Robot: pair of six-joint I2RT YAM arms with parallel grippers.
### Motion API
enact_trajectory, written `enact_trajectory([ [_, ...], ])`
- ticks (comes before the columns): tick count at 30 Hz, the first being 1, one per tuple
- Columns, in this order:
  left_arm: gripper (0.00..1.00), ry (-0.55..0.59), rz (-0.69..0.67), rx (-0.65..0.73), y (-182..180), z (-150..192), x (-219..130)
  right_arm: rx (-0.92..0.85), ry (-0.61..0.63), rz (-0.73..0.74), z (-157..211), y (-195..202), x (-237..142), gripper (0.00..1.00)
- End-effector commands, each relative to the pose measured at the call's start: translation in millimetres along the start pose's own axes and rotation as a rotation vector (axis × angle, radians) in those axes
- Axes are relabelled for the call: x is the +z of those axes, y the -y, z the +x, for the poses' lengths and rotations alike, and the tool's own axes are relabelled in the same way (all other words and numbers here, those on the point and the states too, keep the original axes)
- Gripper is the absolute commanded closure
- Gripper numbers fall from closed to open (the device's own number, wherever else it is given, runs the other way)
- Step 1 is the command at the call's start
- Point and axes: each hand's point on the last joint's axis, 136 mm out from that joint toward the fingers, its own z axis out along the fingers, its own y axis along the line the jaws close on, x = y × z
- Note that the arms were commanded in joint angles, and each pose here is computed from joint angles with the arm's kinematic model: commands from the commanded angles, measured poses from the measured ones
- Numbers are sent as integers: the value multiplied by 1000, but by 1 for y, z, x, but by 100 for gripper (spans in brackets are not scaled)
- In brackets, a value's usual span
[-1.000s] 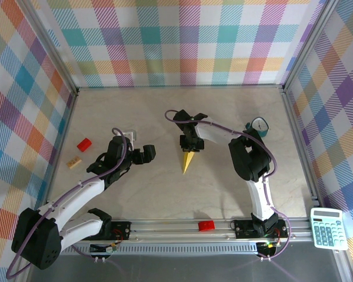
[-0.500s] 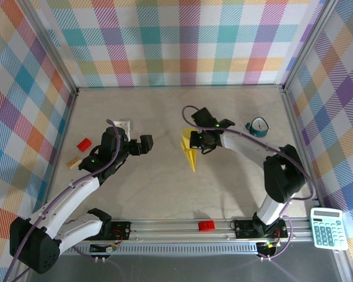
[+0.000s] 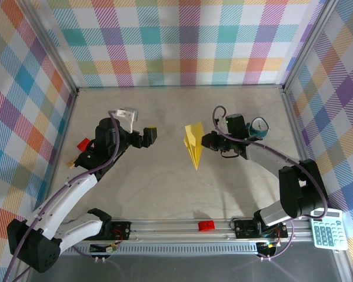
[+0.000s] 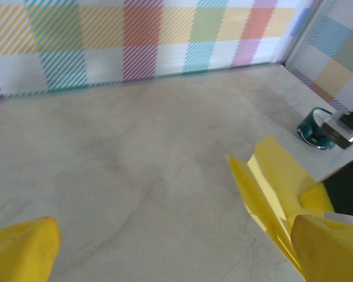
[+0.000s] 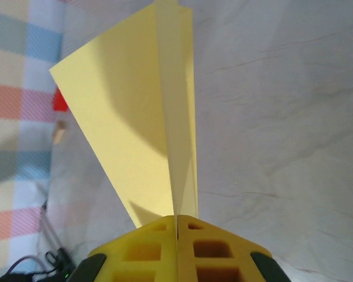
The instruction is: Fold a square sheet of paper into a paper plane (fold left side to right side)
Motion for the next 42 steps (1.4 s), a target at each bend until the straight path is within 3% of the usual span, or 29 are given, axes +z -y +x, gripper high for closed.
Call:
enact_trajectory([
  [1,0,24,76,124,9,7,12,-35,-27,-178,0,-21,11,100],
  [14,0,1,-26,134,-18,61,33,94,-138,-172,19,31,71,100],
  [20,0,1,-28,141,-18,61,32,122,-168,-122,30,51,82,100],
  [34,0,-13,-19,130,-17,65,35,71,-167,-50,27,48,70,72],
  [39,0,-14,-21,128,-17,66,35,52,-161,73,24,53,52,54],
  [42,0,-10,-17,125,-17,64,35,39,-155,130,23,47,34,49],
])
